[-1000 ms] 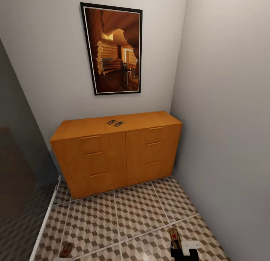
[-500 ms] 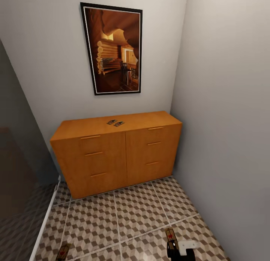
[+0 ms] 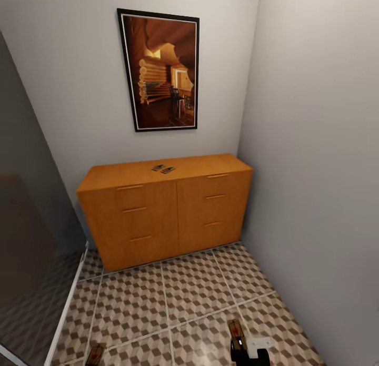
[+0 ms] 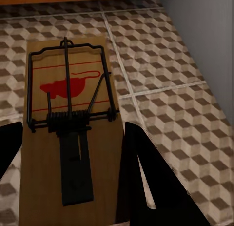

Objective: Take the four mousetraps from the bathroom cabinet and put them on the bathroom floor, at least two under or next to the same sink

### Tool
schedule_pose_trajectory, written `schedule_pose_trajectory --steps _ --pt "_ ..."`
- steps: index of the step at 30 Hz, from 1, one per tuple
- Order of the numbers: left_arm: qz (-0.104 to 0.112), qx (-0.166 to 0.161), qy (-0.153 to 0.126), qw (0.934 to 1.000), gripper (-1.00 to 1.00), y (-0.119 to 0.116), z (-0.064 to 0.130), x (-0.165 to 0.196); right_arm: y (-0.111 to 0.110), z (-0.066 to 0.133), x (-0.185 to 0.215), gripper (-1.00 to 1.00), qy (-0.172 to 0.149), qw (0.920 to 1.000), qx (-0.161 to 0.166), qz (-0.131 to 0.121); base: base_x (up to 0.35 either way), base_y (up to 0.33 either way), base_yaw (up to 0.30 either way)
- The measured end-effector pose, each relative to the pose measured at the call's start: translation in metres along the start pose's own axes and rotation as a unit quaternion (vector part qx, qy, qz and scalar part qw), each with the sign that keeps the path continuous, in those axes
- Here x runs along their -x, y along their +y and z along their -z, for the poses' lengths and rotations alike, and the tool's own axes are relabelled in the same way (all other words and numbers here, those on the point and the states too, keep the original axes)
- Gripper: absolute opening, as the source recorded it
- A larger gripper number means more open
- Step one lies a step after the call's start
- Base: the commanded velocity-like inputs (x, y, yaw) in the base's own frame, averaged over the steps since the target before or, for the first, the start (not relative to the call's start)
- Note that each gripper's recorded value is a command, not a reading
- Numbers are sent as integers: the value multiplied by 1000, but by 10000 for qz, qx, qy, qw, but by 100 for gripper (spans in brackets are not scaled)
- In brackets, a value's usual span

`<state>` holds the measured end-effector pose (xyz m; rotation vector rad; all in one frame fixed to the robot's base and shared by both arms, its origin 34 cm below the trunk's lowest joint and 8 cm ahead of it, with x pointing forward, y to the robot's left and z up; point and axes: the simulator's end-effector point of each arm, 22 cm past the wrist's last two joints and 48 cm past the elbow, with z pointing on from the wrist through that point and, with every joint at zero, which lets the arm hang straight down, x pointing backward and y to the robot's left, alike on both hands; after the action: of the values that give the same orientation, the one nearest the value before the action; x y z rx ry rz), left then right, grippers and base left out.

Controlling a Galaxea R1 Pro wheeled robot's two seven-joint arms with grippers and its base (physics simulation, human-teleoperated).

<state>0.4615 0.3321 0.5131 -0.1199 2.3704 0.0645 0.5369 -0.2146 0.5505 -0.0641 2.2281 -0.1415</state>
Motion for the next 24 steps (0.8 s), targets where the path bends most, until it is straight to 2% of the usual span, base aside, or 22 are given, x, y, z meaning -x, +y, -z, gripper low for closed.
schedule_pose_trajectory --steps 8,24 --pt "-2 3 -4 10000 -100 1 0 0 0 0 0 -100 -1 10000 0 -4 -277 0 0" --pt "-1 4 -4 10000 -100 1 0 0 0 0 0 -100 -4 10000 -12 -8 -11 0 0"
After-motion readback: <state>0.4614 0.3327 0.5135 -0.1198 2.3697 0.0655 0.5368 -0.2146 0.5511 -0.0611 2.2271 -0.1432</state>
